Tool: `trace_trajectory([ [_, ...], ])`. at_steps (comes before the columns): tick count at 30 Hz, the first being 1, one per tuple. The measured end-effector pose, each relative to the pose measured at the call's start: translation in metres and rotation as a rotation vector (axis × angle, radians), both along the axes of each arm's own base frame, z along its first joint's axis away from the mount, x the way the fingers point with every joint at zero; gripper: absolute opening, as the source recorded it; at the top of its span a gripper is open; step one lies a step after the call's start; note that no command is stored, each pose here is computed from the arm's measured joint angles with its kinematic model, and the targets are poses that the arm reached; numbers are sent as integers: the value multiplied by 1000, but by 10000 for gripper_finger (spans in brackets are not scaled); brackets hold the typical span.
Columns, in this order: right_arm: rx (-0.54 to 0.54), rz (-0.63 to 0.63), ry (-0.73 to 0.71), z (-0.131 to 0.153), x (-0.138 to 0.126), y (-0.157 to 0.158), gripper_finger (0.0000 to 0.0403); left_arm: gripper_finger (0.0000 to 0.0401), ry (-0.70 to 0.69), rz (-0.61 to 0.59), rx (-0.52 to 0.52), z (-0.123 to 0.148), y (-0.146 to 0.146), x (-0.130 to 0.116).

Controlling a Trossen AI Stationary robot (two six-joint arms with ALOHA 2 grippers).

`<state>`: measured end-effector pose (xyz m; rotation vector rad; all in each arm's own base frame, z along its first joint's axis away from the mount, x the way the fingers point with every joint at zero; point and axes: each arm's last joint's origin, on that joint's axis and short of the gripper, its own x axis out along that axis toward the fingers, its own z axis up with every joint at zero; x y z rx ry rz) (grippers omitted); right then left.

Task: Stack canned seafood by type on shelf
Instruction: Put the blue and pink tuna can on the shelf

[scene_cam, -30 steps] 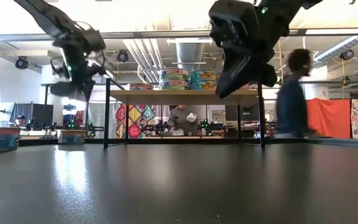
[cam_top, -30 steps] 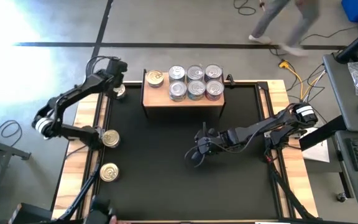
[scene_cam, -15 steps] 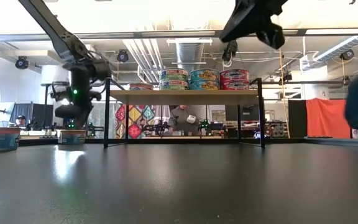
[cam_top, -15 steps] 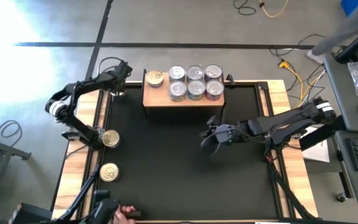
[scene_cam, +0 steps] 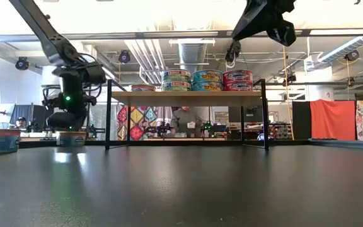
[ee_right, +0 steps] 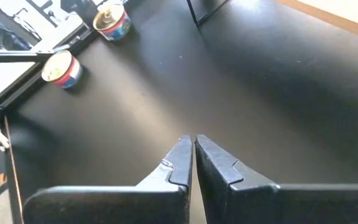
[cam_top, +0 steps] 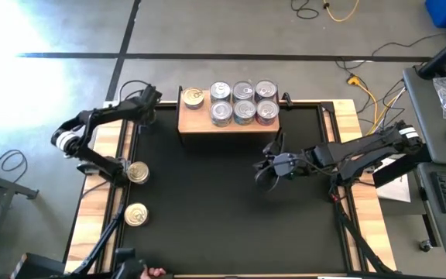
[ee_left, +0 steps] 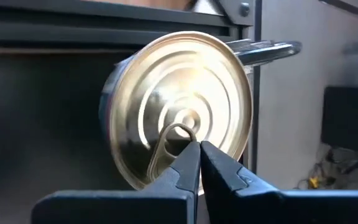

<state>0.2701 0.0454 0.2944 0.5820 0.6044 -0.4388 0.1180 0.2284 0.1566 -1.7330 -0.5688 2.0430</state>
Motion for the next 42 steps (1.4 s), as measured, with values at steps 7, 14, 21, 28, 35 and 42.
trace_trajectory([
  [7,-41,28,57,-3,-3,-1,13,0,-57,-1,20,3,-40,-10],
  [14,-90,68,107,-6,-6,-1,13,0,-96,23,11,-4,-90,-22],
  [21,-145,120,122,-6,-6,-1,13,0,-141,-70,14,-3,-129,-28],
  [28,-165,138,128,-6,-5,-1,13,0,-77,-255,-65,2,-159,-34],
  [35,-166,139,127,-6,-5,-1,13,0,-39,-532,-95,0,-176,-30],
  [42,-173,124,125,-6,-5,-2,13,0,24,-646,-90,5,-186,-27],
])
